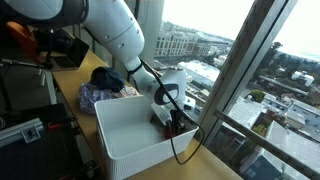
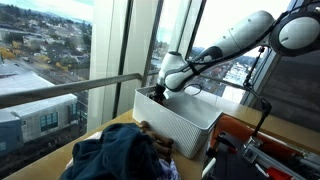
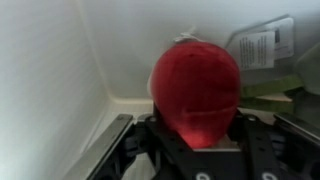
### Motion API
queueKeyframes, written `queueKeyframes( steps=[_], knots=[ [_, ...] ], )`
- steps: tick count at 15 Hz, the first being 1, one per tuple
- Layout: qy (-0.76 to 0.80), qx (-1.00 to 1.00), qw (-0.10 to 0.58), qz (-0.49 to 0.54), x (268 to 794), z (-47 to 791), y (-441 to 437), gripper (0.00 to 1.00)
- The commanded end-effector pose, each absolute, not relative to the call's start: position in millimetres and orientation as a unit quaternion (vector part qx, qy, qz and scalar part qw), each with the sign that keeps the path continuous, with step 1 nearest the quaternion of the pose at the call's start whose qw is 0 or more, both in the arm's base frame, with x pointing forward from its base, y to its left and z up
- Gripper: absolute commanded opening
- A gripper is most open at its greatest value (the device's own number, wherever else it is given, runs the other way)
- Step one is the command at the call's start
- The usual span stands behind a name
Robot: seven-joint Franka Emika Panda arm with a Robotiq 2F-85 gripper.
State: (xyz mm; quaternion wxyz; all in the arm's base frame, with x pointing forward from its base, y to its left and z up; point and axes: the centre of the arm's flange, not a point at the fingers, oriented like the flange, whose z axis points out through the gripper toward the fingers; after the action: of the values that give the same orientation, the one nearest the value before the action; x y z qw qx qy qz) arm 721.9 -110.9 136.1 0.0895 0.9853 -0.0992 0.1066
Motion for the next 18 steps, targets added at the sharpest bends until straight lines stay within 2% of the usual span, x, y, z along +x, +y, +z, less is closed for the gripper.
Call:
queueKeyframes(
  steps=[1, 4, 5, 11, 18],
  knots=[
    [-0.098, 0.987, 0.079, 0.098, 726.8, 147.0, -109.4, 0.28],
    [-0.103, 0.986, 0.078, 0.102, 718.3, 180.4, -101.6, 0.06],
    [-0.106, 0.985, 0.078, 0.107, 714.7, 200.8, -97.7, 0.02],
    [-0.115, 0.977, 0.083, 0.16, 699.8, 322.1, -65.0, 0.04],
    [-0.113, 0.969, 0.072, 0.208, 646.0, 421.4, 54.3, 0.04]
  ],
)
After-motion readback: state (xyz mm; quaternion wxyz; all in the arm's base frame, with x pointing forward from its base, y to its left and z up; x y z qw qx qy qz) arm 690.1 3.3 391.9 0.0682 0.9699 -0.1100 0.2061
